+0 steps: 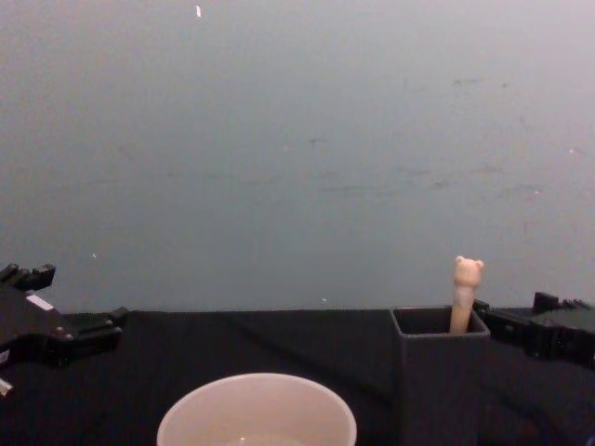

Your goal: Pick up the stirring spoon with one hand, stir inside the cup, then place it back in its original position.

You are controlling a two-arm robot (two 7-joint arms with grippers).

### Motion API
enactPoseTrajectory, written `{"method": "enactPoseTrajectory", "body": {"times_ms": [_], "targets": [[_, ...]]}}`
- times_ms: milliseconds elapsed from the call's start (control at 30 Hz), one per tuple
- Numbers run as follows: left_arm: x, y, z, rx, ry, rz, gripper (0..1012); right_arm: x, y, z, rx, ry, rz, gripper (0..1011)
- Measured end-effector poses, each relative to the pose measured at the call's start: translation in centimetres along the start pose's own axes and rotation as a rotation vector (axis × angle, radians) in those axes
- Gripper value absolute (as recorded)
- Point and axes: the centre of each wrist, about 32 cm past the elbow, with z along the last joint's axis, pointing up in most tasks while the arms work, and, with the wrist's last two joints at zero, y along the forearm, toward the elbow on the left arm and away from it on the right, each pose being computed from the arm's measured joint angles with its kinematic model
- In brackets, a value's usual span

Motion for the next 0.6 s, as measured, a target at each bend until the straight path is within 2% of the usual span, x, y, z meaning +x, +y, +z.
{"method": "enactPoseTrajectory", "body": {"times_ms": [600], "targets": [[0.0, 0.0, 0.0, 0.0, 0.0, 0.0, 1001, 0.38, 0.17, -0.07, -0.007, -0.016, -0.023, 1000]]}}
